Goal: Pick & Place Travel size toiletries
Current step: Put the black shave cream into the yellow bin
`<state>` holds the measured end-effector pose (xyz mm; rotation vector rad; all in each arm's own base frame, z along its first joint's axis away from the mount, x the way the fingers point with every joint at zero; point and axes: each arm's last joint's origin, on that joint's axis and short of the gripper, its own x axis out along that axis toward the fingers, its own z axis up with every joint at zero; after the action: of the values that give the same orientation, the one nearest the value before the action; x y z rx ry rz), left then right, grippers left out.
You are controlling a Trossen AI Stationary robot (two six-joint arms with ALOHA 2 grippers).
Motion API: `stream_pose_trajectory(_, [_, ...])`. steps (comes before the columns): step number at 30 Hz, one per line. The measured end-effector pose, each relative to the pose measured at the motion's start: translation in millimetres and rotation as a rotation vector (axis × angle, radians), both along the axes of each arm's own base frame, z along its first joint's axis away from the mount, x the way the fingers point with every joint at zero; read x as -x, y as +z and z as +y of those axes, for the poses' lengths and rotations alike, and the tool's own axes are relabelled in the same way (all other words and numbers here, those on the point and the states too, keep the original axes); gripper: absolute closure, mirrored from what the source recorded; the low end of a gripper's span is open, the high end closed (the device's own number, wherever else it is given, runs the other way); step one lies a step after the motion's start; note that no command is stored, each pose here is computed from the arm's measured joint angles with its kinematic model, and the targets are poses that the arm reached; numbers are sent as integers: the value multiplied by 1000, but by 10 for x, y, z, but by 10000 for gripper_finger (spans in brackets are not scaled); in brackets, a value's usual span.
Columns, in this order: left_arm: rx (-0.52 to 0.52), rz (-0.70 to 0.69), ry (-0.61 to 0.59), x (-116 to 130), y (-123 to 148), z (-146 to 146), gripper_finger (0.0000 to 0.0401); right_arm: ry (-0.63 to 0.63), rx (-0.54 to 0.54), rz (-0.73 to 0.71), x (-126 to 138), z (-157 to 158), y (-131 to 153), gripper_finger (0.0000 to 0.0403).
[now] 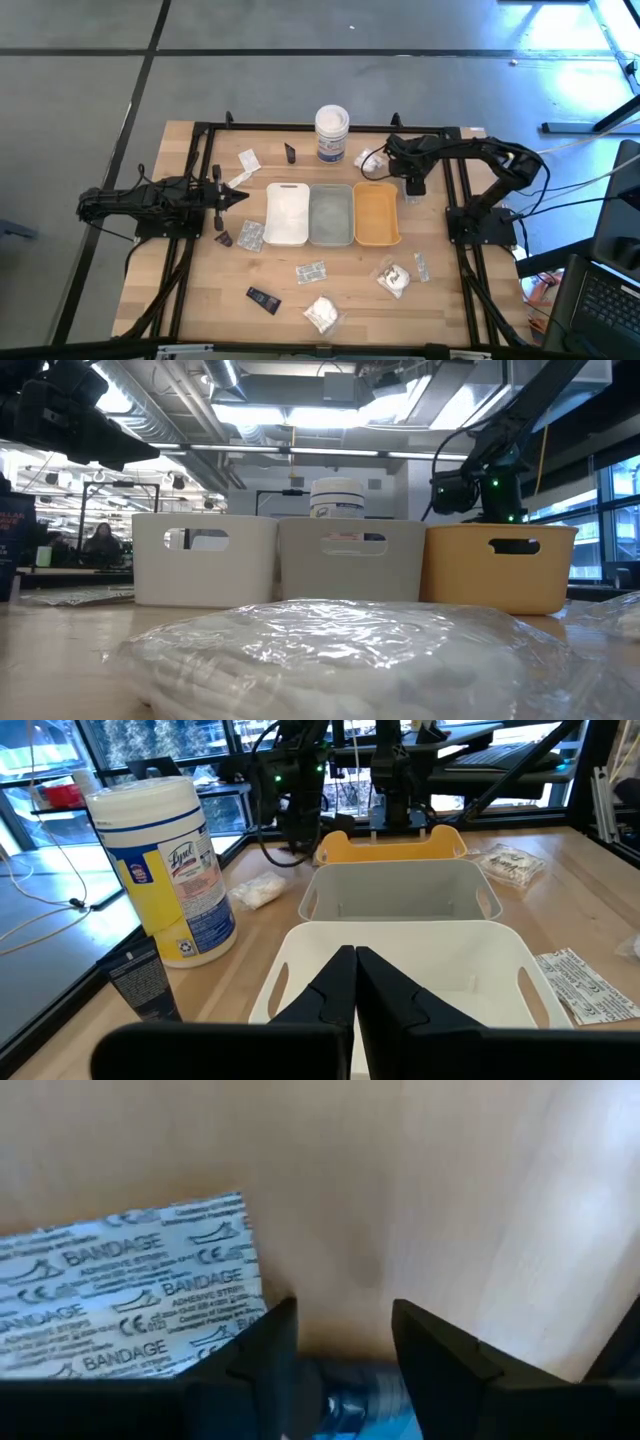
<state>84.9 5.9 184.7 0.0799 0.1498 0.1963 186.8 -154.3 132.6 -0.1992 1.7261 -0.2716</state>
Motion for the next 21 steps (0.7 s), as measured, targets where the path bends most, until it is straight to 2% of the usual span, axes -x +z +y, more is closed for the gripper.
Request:
stream_pose_trajectory(6, [0,0,0,0,0,0,397,-28,94,-135,-127,-96,216,257])
stream_pose_trajectory(13, [0,0,0,0,0,0,397,-72,176,-292,-270,-198,623,281])
stream_pose_trajectory(21, [0,0,-1,0,0,0,397,-248,188,-483,-461,-255,1102,312])
